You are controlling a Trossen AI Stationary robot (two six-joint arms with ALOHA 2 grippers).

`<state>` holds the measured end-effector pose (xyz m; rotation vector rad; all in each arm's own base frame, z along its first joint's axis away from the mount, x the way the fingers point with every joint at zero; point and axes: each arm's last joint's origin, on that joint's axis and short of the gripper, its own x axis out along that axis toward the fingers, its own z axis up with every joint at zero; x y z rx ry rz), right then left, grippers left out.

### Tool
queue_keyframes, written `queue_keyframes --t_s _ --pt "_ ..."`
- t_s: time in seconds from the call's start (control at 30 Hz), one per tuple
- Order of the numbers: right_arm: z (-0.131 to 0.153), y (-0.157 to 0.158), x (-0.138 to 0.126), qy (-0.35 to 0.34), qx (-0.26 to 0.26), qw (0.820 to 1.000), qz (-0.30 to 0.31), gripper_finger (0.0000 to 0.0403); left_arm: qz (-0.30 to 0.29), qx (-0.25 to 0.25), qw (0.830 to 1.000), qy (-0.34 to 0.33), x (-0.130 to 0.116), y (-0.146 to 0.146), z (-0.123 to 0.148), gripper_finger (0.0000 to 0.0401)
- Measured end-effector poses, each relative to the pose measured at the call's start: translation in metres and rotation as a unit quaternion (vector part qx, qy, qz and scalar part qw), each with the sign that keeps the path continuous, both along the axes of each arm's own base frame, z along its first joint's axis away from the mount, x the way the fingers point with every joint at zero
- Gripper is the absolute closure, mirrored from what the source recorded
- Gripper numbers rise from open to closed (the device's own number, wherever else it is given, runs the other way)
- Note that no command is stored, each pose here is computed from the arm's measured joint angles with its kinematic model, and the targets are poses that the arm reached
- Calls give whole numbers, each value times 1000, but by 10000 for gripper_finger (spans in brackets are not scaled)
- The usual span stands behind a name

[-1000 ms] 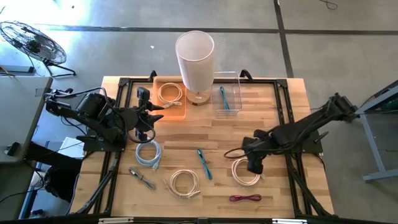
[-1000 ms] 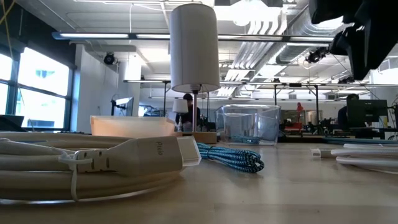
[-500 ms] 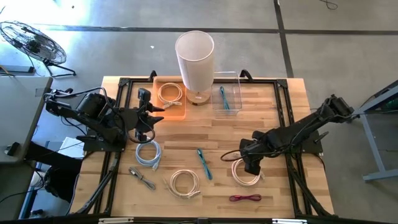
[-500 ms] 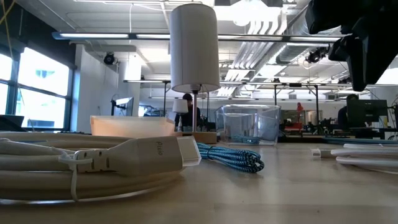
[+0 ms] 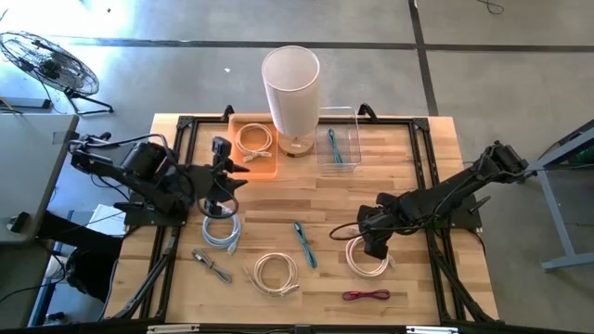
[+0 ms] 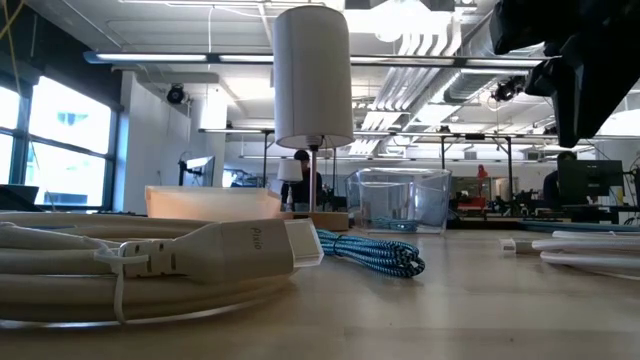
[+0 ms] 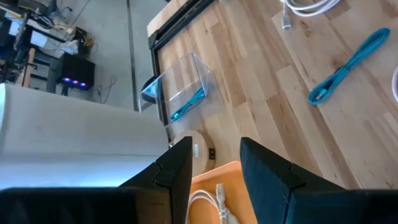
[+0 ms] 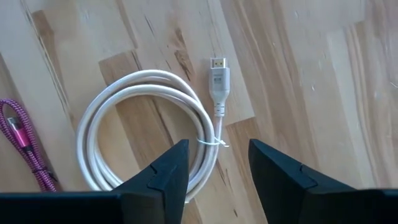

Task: Pick & Place USB Port
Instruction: Put the right white usb cable into the orange bin

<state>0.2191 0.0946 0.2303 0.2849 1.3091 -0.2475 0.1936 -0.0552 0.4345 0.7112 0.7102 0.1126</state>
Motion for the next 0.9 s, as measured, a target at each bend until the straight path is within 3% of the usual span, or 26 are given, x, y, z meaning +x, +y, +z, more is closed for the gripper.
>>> queue_keyframes --t_s 0.4,0.9 --pt "-1 -2 -5 26 -5 1000 -11 247 -10 -1 1000 10 5 -2 -3 270" --pt "-1 0 -5 39 30 998 -30 247 -10 1 1000 12 5 -2 -3 270"
